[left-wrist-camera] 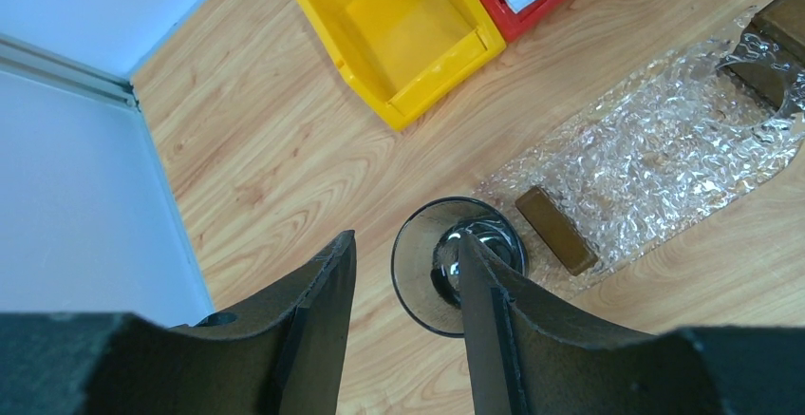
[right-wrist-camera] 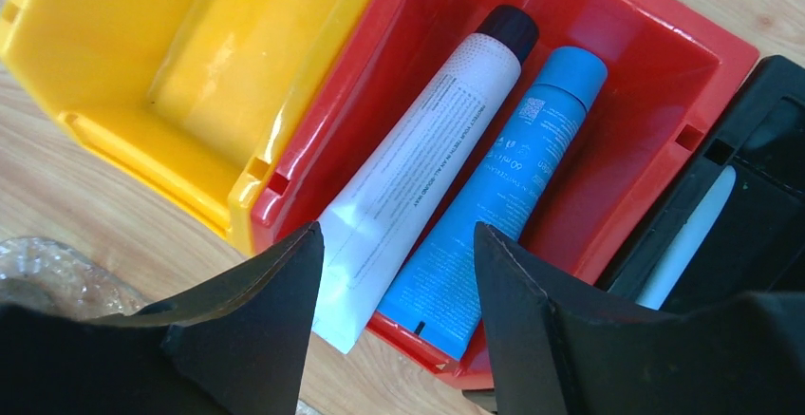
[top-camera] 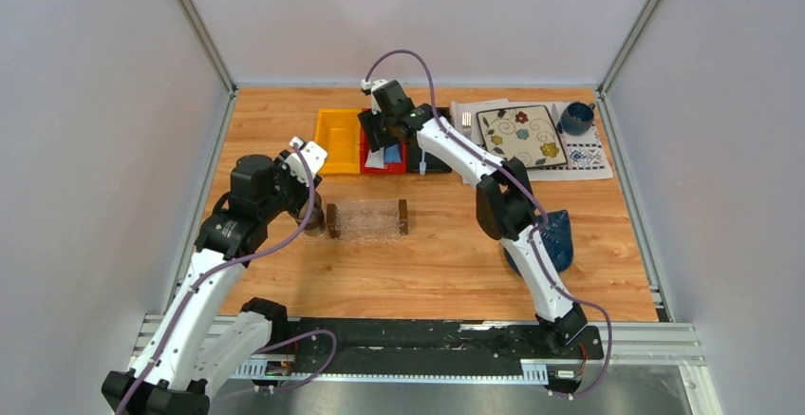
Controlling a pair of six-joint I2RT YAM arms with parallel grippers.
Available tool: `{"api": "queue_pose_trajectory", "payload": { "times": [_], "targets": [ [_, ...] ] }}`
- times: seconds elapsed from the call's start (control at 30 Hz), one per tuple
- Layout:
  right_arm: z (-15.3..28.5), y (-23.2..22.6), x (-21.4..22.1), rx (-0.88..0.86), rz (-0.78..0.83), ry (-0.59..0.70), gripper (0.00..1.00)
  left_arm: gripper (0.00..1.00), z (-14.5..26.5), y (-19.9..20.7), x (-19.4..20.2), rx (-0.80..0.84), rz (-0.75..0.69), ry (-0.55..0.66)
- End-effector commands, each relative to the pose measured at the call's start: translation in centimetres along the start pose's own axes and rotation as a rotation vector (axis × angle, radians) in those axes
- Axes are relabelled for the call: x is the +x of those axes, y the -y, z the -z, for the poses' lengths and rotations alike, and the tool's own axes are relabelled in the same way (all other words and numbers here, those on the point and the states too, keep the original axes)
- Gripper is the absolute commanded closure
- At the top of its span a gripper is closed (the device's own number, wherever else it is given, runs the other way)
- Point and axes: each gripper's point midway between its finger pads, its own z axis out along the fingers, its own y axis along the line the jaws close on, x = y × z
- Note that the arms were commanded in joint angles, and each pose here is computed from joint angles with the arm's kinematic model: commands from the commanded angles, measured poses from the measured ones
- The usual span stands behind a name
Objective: Prepare toiletry sets of a toothbrush and toothpaste on the tray
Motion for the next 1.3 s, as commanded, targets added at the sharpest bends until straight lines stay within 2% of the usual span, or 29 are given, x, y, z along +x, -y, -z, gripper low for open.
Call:
{"api": "queue_pose_trajectory", "payload": {
  "times": [0.0, 0.77, 1.27],
  "targets": [
    [0.0, -0.2, -2.4, 0.019, -0.02, 0.074, 0.37, 0.48, -0.2, -0.4, -0.6, -0.02, -0.006, 0.026],
    [-2.2, -0.1, 0.3, 0.03, -0.052, -0.01, 0.37, 0.48, -0.8, -0.3, -0.7, -0.013, -0.005, 0.032],
    [-3.3, -2.1, 2.8, -0.042, -0.068, -0.085, 0.38, 0.48, -1.2, -0.1, -0.3, -0.007, -0.003, 0.027]
  ]
}}
